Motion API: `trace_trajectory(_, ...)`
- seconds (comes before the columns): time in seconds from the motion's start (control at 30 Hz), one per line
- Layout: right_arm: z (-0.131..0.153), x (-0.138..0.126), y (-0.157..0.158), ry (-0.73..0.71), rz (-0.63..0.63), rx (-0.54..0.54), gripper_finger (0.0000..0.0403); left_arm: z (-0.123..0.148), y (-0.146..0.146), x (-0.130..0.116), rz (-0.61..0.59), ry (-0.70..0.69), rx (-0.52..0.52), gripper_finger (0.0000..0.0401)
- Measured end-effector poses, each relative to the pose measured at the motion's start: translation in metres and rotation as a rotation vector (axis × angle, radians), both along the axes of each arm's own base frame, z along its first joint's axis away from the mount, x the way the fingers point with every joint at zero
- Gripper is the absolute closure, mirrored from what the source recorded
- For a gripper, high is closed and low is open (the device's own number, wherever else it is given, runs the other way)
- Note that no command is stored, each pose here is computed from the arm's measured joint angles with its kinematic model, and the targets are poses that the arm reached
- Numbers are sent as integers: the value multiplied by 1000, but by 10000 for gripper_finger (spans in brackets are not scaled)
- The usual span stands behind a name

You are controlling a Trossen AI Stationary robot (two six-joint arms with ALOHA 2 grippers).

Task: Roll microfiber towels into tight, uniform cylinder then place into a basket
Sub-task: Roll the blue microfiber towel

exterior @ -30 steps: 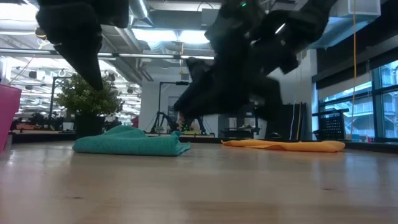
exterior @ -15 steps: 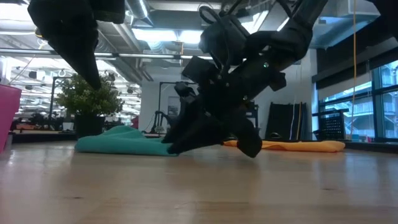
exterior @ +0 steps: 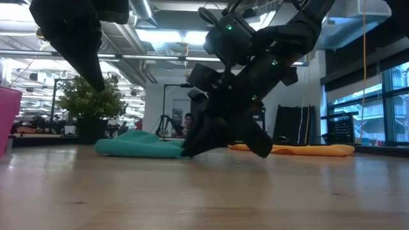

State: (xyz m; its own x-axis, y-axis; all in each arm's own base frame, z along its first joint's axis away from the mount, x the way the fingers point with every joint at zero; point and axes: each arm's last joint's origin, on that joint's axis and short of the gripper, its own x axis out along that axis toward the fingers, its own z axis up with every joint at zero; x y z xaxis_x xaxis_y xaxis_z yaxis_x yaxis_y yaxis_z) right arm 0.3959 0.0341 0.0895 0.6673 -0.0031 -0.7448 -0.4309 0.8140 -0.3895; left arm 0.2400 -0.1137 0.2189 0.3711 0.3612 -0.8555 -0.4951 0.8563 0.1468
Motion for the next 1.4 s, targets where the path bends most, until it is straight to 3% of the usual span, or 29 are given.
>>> trace_trajectory(0.07, 0, 0, 0, 4, -2, 2, 391, 0, 0, 0, 0, -2, -1, 325)
trace_trajectory(0.33, 9, -5, -1, 29, -18, 13, 396, -7, -4, 7, -1, -12, -11, 329)
trace_trajectory(0.9, 16, -7, -1, 29, -18, 23, 399, -15, 12, 21, -179, 95, 89, 295)
trace_trajectory(1.17, 17, -7, -1, 26, -16, 25, 399, -38, 10, 32, -342, 200, 164, 298)
trace_trajectory(1.4, 17, -7, -1, 24, -16, 26, 399, -58, 8, 39, -351, 258, 180, 301)
